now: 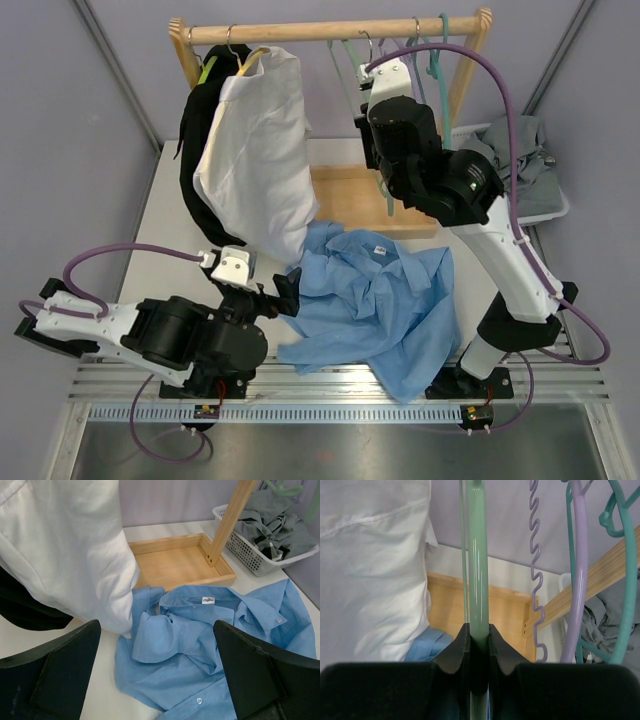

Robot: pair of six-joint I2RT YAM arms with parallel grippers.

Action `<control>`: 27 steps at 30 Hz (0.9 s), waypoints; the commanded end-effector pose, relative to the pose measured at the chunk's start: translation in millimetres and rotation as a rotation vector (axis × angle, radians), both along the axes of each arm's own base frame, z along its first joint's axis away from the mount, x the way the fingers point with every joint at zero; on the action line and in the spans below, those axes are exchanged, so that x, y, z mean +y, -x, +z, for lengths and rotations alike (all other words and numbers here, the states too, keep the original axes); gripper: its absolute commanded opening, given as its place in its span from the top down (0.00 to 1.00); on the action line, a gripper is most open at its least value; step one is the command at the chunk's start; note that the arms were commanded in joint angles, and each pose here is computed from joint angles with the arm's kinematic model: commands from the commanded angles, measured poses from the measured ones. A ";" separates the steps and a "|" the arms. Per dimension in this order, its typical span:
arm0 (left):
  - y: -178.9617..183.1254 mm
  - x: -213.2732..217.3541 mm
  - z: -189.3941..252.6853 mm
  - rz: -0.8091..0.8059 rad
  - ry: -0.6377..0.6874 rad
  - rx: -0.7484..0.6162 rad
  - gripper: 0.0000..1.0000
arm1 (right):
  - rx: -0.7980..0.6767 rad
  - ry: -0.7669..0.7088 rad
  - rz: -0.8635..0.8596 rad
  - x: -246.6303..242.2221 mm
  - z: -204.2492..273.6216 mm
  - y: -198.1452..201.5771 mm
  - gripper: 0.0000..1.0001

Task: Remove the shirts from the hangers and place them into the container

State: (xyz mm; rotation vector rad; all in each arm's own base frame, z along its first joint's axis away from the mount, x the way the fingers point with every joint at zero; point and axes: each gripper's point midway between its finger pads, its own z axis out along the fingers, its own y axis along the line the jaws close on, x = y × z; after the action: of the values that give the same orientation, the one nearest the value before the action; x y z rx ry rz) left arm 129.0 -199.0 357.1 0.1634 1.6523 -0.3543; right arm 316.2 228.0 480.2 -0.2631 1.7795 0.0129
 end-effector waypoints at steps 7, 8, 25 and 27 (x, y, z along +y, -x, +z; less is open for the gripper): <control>5.8 -2.7 5.8 -0.011 0.131 0.042 0.01 | -0.107 -0.073 -0.101 -15.5 30.8 -48.8 1.00; 5.7 -1.4 6.1 -0.013 0.138 0.044 0.01 | -0.117 -0.075 -0.105 -16.3 33.3 -52.2 1.00; 8.8 -4.2 4.5 -0.031 0.155 0.057 0.01 | 0.016 -0.116 -0.055 -2.6 -24.1 -122.1 1.00; 8.8 -4.1 4.8 -0.030 0.157 0.056 0.01 | 0.040 -0.124 -0.028 3.5 -29.9 -121.0 1.00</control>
State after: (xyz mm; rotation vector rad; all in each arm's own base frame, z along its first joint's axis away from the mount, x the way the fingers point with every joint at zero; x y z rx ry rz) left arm 121.4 -198.9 353.3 0.1525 1.6760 -0.4353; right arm 434.7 214.3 444.6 -0.1486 1.8350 -0.0078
